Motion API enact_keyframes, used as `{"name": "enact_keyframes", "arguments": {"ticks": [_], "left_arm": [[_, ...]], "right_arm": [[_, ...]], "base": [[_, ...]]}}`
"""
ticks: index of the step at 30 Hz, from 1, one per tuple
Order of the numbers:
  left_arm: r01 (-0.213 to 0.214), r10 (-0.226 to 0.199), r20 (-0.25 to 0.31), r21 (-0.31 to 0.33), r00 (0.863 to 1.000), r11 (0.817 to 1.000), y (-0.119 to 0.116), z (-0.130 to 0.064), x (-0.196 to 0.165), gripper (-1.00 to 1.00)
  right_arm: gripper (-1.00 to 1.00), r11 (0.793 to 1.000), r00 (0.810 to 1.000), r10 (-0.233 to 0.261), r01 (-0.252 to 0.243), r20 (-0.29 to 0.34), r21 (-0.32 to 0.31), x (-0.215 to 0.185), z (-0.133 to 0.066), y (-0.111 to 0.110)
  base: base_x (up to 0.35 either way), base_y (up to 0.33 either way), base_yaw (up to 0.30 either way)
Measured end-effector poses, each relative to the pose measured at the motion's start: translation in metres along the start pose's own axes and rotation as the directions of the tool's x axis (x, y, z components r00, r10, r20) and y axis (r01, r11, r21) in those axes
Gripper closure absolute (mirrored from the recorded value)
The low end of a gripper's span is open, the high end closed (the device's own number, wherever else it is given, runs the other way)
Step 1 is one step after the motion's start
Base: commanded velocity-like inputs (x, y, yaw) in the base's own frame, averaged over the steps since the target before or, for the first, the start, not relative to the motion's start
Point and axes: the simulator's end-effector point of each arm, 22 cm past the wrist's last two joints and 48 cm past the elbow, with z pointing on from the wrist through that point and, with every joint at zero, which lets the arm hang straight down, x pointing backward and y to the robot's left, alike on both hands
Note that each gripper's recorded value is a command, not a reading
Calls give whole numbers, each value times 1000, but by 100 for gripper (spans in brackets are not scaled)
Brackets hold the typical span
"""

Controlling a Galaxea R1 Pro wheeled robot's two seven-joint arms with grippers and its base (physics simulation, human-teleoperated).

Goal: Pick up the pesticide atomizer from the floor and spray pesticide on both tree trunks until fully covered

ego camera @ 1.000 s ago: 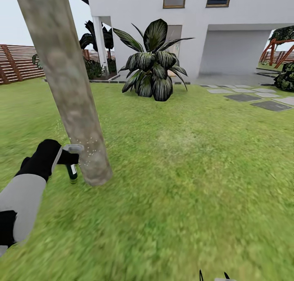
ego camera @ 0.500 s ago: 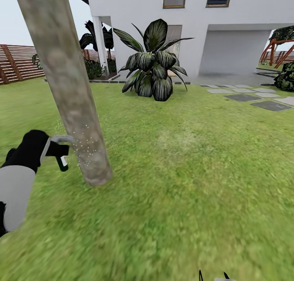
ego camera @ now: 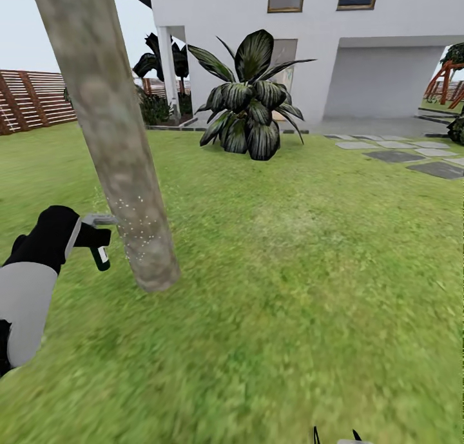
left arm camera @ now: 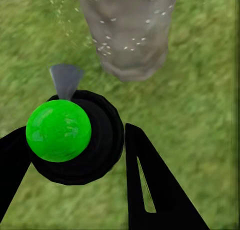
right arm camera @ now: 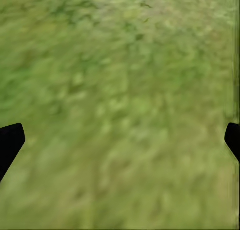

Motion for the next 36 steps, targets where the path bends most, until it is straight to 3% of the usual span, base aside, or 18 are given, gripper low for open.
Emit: {"name": "enact_keyframes", "arguments": {"ticks": [7, 18, 31, 36], "left_arm": [[-2, 2, -1, 0, 1000, 1000, 0, 0, 1, 100], [0, 0, -1, 0, 1000, 1000, 0, 0, 1, 100], [-1, 1, -1, 1, 1000, 1000, -1, 0, 1, 100], [-2, 2, 0, -1, 1000, 1000, 0, 0, 0, 100]], "right_arm": [[-100, 1000, 1000, 0, 0, 0, 0, 0, 0, 0], [-100, 1000, 1000, 0, 0, 1, 0, 0, 0, 0], [-100, 1000, 1000, -4, 4, 2, 4, 0, 1, -4], [-100, 1000, 1000, -2, 2, 2, 4, 0, 0, -3]], "base": [[1, -274, 24], [0, -275, 254], [0, -275, 11], [0, -275, 208]]}}
